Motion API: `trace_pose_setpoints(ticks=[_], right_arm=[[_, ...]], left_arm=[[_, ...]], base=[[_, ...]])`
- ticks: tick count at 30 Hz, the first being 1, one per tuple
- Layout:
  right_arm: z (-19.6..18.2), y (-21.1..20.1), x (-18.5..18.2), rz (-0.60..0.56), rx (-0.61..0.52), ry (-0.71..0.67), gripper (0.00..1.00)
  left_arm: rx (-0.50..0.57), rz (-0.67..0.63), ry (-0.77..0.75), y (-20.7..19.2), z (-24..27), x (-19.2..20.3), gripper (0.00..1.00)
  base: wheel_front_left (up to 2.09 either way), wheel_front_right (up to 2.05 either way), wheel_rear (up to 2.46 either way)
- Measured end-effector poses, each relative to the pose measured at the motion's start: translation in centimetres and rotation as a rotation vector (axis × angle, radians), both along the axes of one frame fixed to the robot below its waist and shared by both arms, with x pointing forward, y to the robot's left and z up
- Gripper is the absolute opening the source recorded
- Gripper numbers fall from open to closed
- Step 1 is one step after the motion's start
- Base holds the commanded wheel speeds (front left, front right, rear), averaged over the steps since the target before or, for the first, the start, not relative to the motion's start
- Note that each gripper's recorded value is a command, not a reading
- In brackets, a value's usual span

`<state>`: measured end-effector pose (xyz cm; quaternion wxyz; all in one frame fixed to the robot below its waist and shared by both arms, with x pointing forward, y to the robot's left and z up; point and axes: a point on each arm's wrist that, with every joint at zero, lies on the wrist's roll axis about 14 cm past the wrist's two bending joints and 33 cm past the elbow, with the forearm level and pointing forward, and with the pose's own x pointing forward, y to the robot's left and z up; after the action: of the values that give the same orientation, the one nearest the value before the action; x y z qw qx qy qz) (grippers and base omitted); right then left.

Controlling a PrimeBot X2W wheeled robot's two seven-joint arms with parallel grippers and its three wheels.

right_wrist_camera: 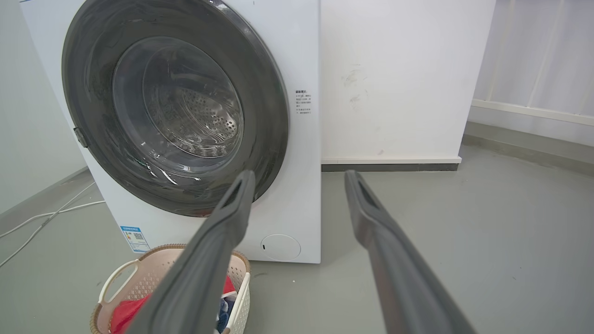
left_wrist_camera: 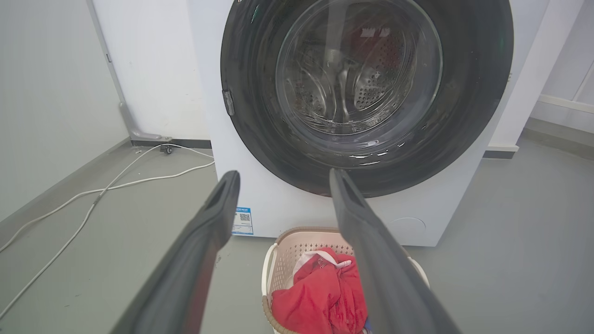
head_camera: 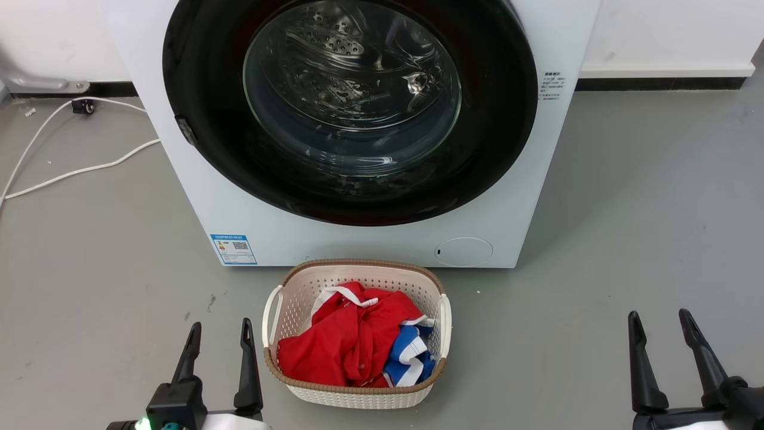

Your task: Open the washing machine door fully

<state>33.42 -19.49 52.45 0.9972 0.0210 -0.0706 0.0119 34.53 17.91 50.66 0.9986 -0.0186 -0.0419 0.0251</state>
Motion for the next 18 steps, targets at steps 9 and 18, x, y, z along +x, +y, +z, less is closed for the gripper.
trace_pose_setpoints(ticks=[9,18], right_arm=[[0.0,0.4,0.0,0.011,-0.002,0.0,1.0],[-0.1,1.0,0.0,0.027,0.07,0.001,0.0]], left_arm=[[0.002,0.003,0.0,0.0,0.0,-0.1,1.0],[0.003,0.008,0.0,0.1,0.0,-0.1,1.0]], base=[[0.0,0.0,0.0],[0.0,0.0,0.0]])
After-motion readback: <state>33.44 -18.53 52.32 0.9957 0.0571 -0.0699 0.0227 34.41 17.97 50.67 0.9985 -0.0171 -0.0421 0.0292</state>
